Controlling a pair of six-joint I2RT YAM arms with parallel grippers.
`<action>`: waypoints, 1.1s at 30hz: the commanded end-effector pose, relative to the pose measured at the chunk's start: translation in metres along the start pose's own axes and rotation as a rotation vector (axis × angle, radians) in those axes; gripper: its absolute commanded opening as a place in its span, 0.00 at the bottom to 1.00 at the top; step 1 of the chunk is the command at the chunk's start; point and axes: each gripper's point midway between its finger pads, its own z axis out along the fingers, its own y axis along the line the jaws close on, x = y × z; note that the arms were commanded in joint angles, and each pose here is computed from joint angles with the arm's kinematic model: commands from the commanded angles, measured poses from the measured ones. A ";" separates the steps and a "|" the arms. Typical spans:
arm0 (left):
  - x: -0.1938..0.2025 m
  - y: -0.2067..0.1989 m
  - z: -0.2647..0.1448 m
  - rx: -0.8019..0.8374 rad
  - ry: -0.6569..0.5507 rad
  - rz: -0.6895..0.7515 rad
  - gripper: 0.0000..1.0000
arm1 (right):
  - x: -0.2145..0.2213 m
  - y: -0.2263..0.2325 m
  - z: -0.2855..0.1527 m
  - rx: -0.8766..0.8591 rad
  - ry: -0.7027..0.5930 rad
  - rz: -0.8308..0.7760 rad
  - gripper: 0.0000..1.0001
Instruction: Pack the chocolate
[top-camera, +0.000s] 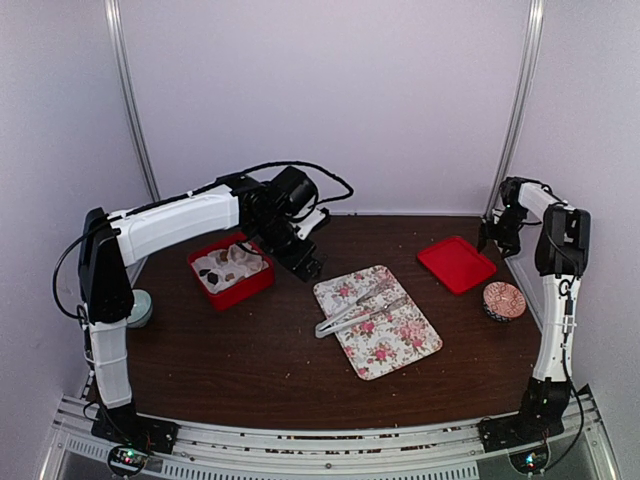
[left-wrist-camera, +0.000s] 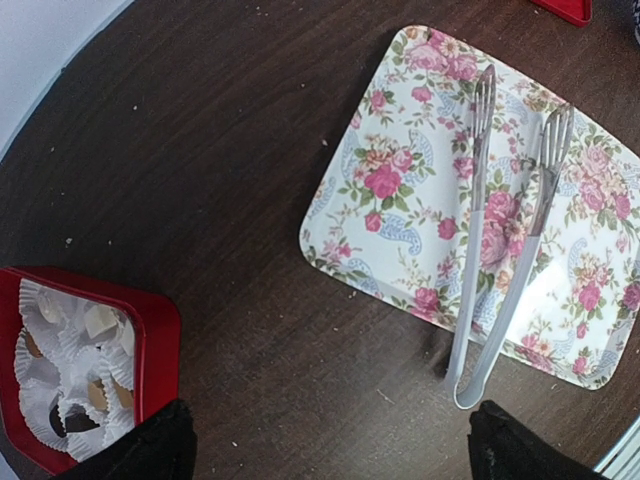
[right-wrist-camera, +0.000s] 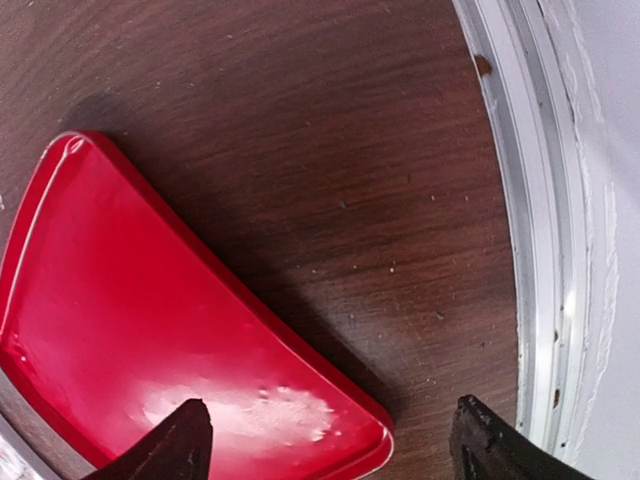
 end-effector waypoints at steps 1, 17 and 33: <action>-0.015 0.002 -0.017 0.010 -0.061 0.003 0.98 | 0.011 -0.011 0.002 0.029 0.041 0.060 0.85; -0.016 0.005 -0.017 -0.005 -0.074 -0.016 0.98 | 0.028 0.009 -0.018 -0.213 0.025 0.273 0.89; -0.012 0.008 -0.019 -0.016 -0.078 -0.035 0.98 | 0.050 0.044 0.018 -0.386 0.136 0.426 0.85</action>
